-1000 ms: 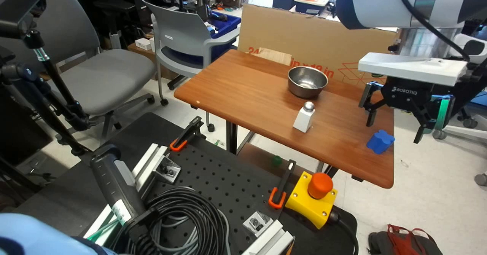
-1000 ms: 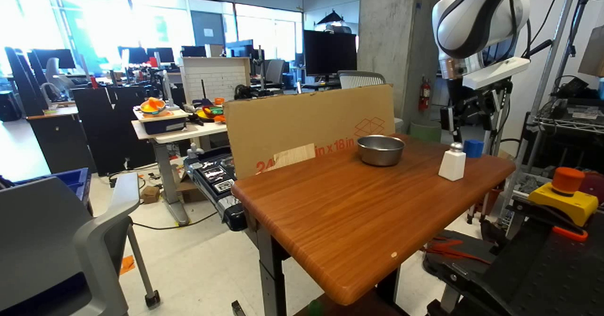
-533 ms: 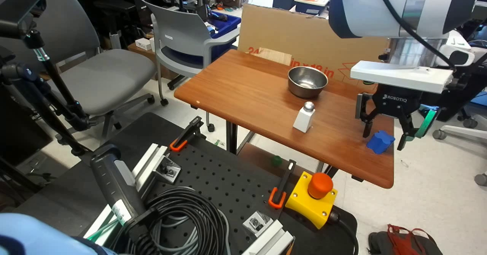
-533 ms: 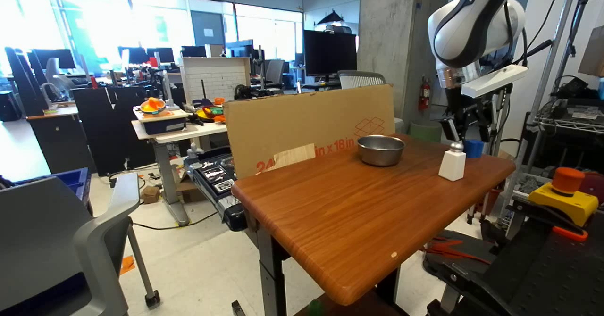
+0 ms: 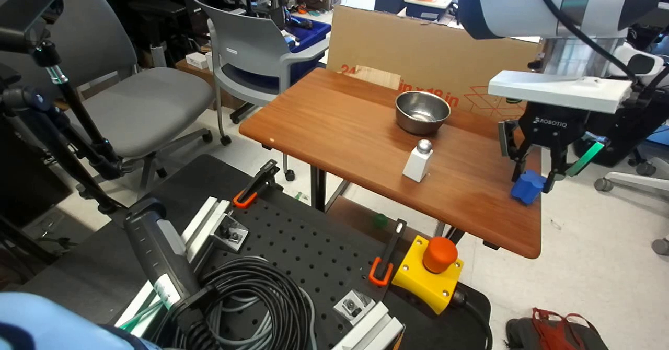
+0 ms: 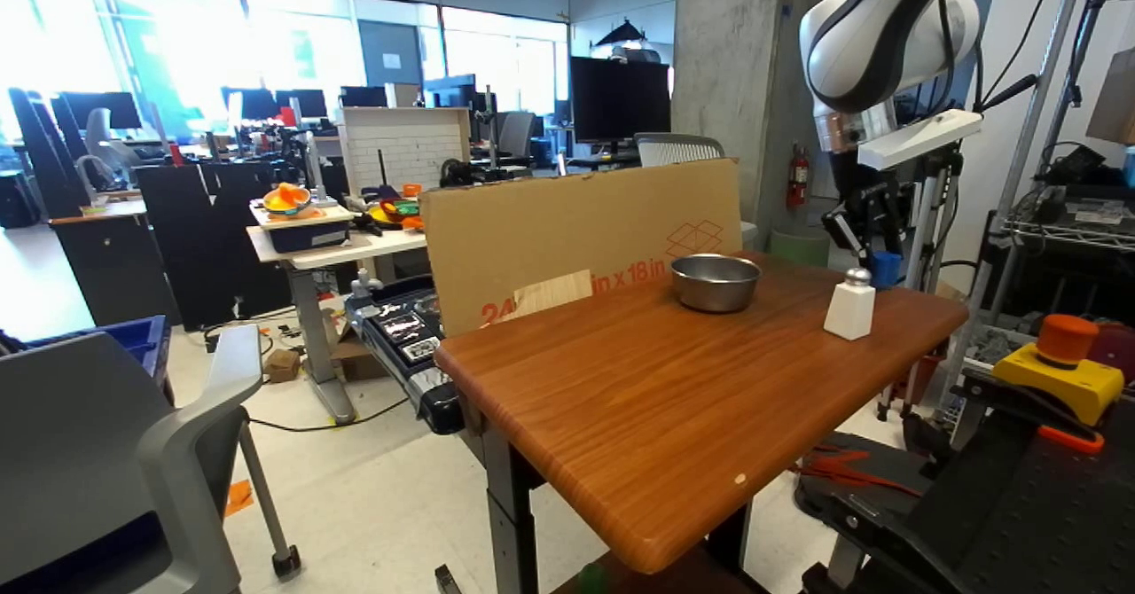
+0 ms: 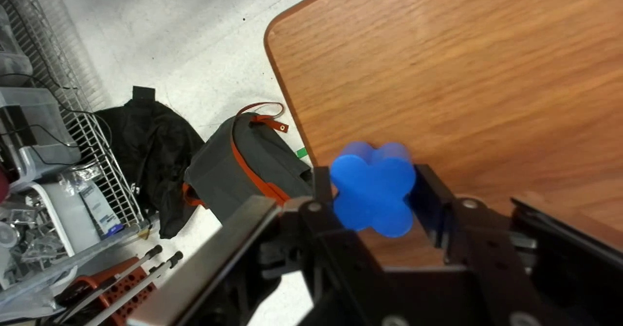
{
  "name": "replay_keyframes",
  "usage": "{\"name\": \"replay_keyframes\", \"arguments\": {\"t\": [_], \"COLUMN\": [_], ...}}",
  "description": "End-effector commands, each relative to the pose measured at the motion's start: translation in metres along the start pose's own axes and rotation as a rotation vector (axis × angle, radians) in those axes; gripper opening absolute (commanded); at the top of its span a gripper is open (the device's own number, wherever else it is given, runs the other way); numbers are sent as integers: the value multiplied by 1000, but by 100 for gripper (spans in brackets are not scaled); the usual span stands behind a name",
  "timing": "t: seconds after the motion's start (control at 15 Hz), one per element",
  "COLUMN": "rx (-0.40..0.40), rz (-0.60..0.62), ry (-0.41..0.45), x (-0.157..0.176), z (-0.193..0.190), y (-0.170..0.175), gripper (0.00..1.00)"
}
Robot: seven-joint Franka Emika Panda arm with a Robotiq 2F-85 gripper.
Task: Pick up the blue object from the right side of the table and put it on the left
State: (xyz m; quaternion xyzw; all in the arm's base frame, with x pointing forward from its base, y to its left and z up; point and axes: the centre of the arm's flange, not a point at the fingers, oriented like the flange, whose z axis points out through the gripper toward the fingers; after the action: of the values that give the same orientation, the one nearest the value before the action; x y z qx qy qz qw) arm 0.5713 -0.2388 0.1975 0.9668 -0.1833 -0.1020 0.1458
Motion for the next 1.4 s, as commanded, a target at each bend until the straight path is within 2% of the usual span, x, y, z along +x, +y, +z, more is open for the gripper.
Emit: {"name": "replay_keyframes", "arguments": {"t": [0.0, 0.2, 0.33, 0.53, 0.67, 1.0, 1.33], "rx": [63, 148, 192, 261, 284, 271, 248], "rz": [9, 53, 52, 8, -37, -179, -265], "ry": [-15, -32, -23, 37, 69, 118, 140], "x": [7, 13, 3, -36, -65, -133, -176], "z": [-35, -73, -97, -130, -139, -121, -86], "y": [1, -9, -23, -57, -89, -179, -256], "gripper": [19, 19, 19, 19, 19, 19, 19]}}
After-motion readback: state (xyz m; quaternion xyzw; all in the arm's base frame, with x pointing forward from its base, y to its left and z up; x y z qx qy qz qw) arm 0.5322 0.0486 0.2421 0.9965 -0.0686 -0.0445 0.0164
